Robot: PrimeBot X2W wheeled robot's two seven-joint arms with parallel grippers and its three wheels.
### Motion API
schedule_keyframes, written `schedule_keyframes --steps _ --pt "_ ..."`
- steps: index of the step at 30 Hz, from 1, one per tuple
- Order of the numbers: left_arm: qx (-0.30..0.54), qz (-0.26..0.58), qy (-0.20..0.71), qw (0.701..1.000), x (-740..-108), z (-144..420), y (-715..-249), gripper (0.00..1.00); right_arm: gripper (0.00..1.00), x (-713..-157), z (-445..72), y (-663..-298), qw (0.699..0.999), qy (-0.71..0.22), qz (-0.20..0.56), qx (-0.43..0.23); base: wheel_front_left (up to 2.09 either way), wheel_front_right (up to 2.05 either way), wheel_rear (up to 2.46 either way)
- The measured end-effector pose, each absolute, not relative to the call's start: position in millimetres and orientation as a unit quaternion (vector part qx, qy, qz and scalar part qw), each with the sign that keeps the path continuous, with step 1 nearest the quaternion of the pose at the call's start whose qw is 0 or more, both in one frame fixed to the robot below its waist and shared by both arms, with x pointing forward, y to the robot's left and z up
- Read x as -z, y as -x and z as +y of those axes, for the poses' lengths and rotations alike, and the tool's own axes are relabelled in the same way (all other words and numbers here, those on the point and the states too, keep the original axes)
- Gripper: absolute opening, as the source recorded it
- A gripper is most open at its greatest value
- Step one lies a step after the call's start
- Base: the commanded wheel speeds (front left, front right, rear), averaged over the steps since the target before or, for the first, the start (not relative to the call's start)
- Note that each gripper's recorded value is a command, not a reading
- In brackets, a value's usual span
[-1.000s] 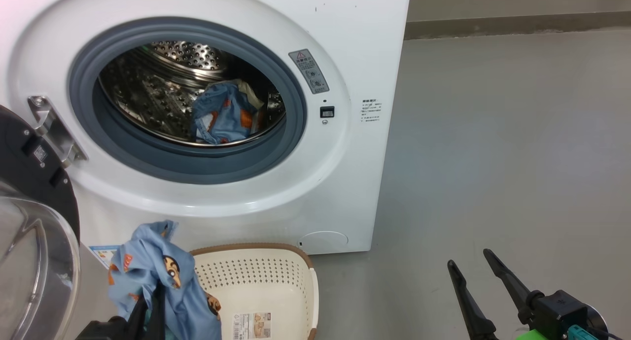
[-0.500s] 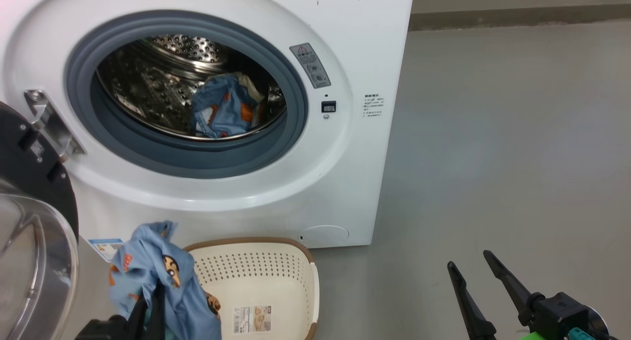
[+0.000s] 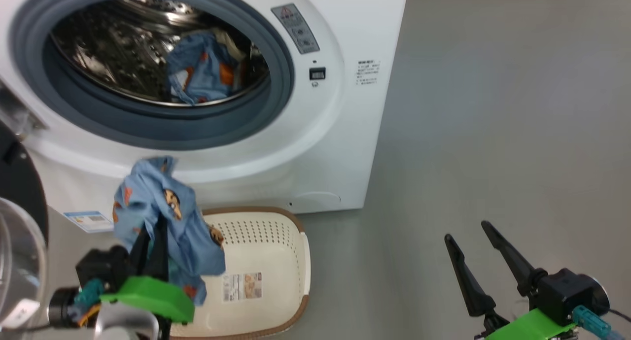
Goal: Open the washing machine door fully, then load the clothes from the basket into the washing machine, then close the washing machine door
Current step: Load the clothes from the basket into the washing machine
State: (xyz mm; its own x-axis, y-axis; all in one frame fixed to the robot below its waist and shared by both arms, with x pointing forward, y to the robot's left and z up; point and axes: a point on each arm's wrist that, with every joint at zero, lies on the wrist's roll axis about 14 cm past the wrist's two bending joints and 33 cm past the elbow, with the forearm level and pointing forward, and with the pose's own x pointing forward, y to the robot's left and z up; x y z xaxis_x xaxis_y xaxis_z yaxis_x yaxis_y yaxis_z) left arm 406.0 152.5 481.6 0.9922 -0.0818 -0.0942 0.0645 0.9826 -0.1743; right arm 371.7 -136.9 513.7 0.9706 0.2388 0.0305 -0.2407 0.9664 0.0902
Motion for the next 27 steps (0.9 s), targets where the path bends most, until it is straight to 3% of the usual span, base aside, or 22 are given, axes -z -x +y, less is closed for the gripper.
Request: schedule_keyframes --steps 27 --pt "0.089 0.181 0.070 0.977 -420.7 130.0 -624.5 0.00 1.00 -445.7 -160.9 -448.9 0.993 -0.067 0.027 -0.092 0.00 0.00 0.00"
